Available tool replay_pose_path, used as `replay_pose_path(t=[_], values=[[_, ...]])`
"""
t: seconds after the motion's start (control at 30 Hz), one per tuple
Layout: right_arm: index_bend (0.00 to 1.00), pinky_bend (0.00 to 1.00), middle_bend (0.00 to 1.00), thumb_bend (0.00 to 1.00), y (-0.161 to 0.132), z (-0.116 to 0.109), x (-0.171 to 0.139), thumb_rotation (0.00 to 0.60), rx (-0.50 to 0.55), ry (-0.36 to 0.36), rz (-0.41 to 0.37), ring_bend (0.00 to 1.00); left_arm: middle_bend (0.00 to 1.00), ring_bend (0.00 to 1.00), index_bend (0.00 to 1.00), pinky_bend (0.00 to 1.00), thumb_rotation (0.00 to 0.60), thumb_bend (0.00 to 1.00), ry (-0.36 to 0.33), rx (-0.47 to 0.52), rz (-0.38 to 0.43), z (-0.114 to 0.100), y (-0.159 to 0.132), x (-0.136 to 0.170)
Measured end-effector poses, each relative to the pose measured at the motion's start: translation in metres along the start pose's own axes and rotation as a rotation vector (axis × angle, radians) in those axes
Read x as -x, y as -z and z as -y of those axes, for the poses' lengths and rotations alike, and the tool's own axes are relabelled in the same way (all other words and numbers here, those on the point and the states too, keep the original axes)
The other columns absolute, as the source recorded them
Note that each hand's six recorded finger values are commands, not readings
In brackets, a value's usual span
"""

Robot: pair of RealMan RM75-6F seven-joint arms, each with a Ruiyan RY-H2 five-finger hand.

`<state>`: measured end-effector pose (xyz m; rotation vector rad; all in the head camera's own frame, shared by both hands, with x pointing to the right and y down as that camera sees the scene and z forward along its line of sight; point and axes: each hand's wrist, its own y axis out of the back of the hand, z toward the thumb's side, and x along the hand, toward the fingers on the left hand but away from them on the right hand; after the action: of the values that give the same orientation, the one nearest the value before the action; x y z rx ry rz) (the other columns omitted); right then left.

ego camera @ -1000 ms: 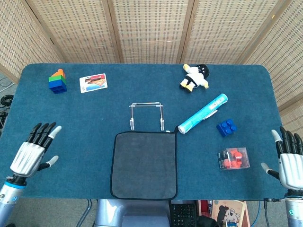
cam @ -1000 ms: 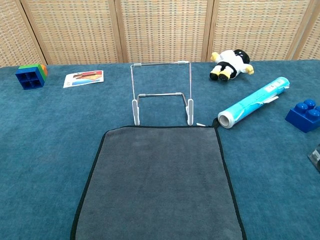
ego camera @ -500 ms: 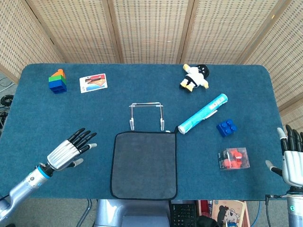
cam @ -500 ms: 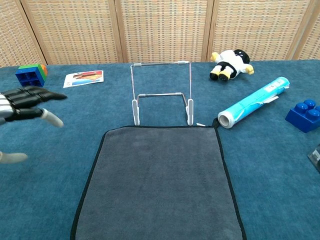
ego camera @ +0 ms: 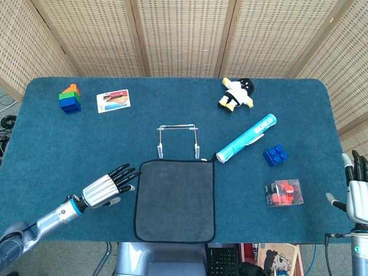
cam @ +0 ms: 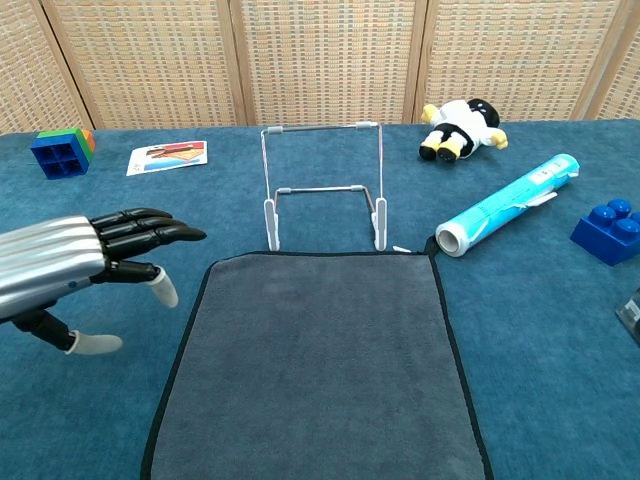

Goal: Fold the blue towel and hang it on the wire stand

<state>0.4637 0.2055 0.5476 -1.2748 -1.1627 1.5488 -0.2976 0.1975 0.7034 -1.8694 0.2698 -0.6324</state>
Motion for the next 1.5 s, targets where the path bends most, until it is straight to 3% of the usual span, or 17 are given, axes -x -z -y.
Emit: replay_pose_path(t=[0.67,1.5], values=[[0.00,0.00,0.00,0.00,0.006,-0.004,0.001,0.600,0.024,0.005,0.016,0.00,0.00,0.00,0.43,0.04,0.600,0.24,0.005,-0.023,0.057,0.018,-0.014,-0.022],[0.00,0.00,0.00,0.00,0.010,-0.011,-0.001,0.600,0.043,0.019,0.020,0.00,0.00,0.00,0.45,0.04,0.600,0.27,-0.009,-0.051,0.060,0.024,-0.025,-0.043]])
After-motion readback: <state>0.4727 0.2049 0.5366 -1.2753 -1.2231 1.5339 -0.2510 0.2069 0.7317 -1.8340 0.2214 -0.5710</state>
